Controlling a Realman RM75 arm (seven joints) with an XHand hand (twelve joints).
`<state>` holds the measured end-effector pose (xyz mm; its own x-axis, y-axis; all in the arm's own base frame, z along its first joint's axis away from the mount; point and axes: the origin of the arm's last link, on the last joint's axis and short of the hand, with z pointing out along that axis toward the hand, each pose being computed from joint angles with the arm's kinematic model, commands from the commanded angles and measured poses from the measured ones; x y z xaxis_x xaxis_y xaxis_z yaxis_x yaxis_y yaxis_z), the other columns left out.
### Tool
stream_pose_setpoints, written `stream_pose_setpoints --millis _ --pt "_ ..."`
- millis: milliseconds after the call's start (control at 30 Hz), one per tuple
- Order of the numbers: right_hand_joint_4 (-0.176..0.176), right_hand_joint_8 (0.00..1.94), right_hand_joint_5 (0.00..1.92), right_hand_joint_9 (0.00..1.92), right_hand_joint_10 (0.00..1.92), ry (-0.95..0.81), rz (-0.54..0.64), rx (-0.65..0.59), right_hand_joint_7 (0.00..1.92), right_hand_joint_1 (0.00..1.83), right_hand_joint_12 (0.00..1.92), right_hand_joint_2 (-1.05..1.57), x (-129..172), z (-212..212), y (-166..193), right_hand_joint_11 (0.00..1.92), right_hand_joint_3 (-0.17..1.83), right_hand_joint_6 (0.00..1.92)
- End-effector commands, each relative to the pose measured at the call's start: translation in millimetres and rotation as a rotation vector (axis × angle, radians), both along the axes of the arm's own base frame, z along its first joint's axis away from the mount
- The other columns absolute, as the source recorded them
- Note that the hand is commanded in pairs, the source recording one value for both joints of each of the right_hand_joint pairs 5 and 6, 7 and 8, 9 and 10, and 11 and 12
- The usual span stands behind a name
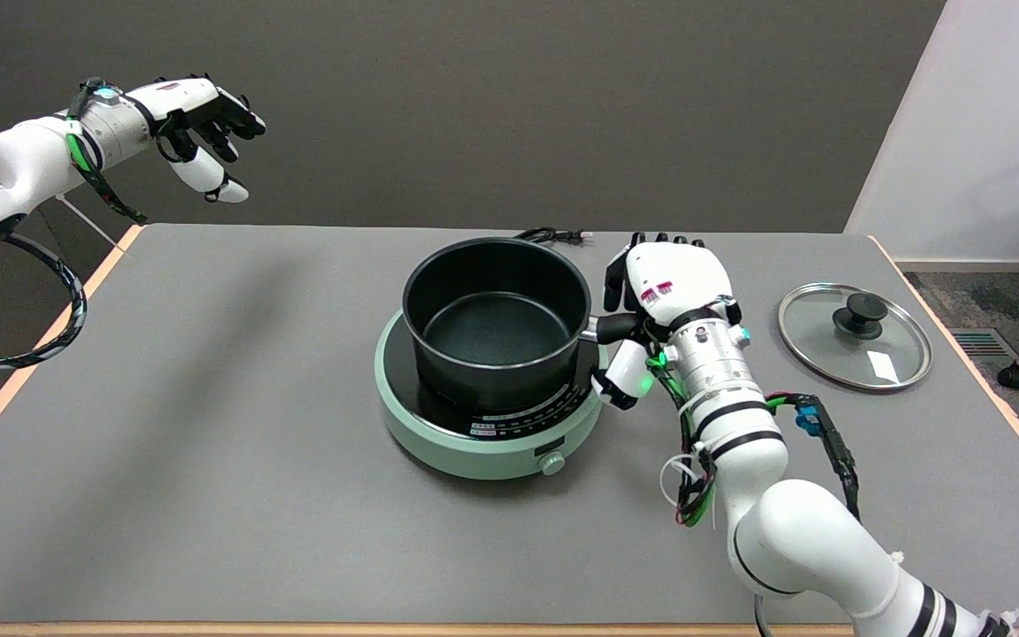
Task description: Pick up the pot.
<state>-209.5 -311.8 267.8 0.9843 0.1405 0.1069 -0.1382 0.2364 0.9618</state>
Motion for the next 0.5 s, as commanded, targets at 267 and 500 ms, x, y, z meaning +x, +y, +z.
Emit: stream_pose_setpoints --millis 267,500 --pt "0.013 1.06 1.06 1.06 1.06 0.072 -0.031 0.0 1.06 1.19 1.06 -0.72 -13.0 -13.3 25.3 1.06 1.72 1.06" --pt "0.01 1.07 1.07 1.07 1.07 0.084 -0.039 -0.004 1.07 1.19 1.07 -0.7 -16.6 -13.3 28.2 1.07 1.7 1.07"
